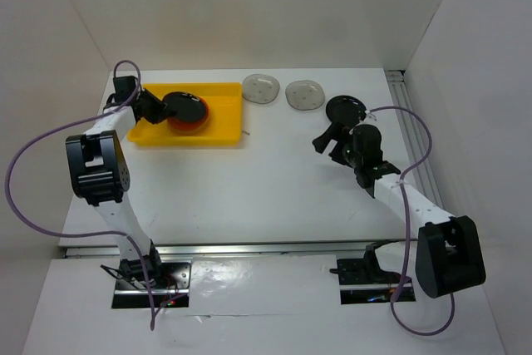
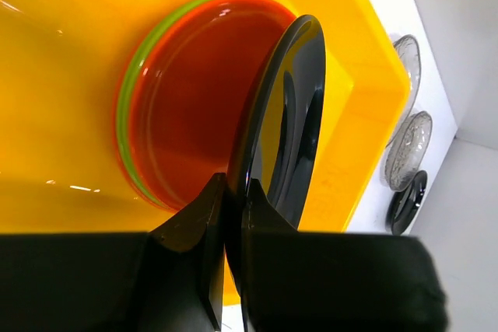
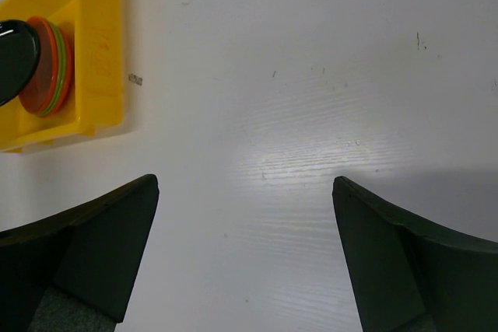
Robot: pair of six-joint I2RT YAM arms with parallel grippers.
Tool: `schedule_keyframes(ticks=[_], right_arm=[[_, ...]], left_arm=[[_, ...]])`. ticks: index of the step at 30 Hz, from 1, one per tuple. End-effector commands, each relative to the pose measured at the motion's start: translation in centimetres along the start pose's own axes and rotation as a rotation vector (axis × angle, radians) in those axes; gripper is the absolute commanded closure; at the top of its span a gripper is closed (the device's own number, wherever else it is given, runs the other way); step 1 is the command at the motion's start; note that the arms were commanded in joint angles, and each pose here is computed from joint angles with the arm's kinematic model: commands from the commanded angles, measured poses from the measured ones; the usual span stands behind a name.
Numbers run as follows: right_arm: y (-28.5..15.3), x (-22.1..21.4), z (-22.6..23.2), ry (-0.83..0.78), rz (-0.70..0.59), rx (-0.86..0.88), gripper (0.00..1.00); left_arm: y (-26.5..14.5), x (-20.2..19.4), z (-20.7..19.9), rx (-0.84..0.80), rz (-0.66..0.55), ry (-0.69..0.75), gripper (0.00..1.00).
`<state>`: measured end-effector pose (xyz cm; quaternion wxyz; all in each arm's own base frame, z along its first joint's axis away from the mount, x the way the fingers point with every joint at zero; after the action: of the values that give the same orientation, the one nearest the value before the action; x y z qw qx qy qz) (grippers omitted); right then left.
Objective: Place the plates into the plastic bin on the countertop
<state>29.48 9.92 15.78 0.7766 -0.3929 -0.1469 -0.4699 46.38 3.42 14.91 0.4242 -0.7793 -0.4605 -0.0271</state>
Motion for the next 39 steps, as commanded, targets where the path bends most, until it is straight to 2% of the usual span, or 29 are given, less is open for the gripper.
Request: schedule_keyframes(ticks=[1, 3, 4, 5, 8, 9, 10, 12, 13, 20, 22, 28, 32, 36, 37, 39], right_arm=[[-0.4, 2.1, 1.6, -0.032, -0.057, 0.081, 0.0], [-0.4, 2.3, 1.4, -0.038, -0.056, 0.083, 0.0], [-0.6, 2.4, 1.6, -0.04, -0.055, 0.097, 0.0], [-0.6, 2.5, 1.6, -0.037, -0.053, 0.1, 0.0], [-0.7, 2.7, 1.7, -0.046, -0.054, 0.101, 0.0], [-0.8, 3.2, 1.7, -0.05, -0.059, 0.092, 0.0], [-0.8, 3.4, 1.5, -0.046, -0.065, 0.086, 0.0], [-0.6, 3.6, 1.0, -0.026, -0.058, 0.061, 0.0], [-0.4, 3.6, 0.7, -0.006, -0.056, 0.049, 0.0], [1.4, 3.4, -5.7, 0.284, -0.011, -0.126, 0.0], [1.9, 3.9, -6.8, 0.344, -0.046, -0.134, 0.0], [3.8, 4.6, -9.9, 0.408, -0.045, -0.228, 0.0], [4.3, 5.4, -11.3, 0.417, -0.076, -0.256, 0.0], [6.4, 6.4, -12.6, 0.423, -0.073, -0.266, 0.0], [7.3, 5.7, -13.5, 0.434, -0.044, -0.294, 0.0], [8.4, 6.4, -13.9, 0.429, -0.066, -0.298, 0.0]], left_arm=[[0.6, 1.6, -0.9, -0.001, -0.061, 0.011, 1.0], [0.7, 1.9, -1.0, 0.001, -0.058, 0.009, 1.0], [0.7, 1.9, -1.0, 0.001, -0.058, 0.009, 0.93], [0.7, 1.7, -0.9, 0.006, -0.052, 0.015, 0.75], [0.1, 2.3, -1.5, 0.009, -0.066, 0.019, 0.47], [-0.2, 2.1, -1.9, 0.013, -0.066, 0.015, 0.29], [-0.3, 2.3, -2.2, 0.013, -0.067, 0.015, 0.19], [-1.3, 3.2, -3.2, 0.006, -0.091, 0.032, 0.04], [-1.6, 2.9, -3.0, 0.031, -0.058, 0.027, 0.0], [-2.9, 2.7, -3.6, 0.085, -0.028, 0.033, 0.0], [-2.6, 2.3, -3.7, 0.098, -0.013, 0.034, 0.0], [-0.5, 0.9, -3.1, 0.185, 0.092, 0.049, 0.0], [-0.5, 0.5, -3.5, 0.231, 0.099, 0.071, 0.0], [-3.0, 0.6, -6.4, 0.235, 0.042, 0.136, 0.0], [-3.9, 0.9, -7.6, 0.221, 0.014, 0.169, 0.0], [-6.1, 0.6, -10.6, 0.183, -0.033, 0.236, 0.0]])
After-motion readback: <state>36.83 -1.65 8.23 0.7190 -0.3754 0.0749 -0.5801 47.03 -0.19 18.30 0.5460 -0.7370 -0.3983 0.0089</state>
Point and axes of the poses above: each gripper's point midway between its finger pads, its own y axis out along the fingers, its own z axis along the line the jaws close on, x = y × z, the point moved 6 cm from there along -y, back along the fingers, and after that the axes turned 8 degrees about y, right-handed, at the moved point
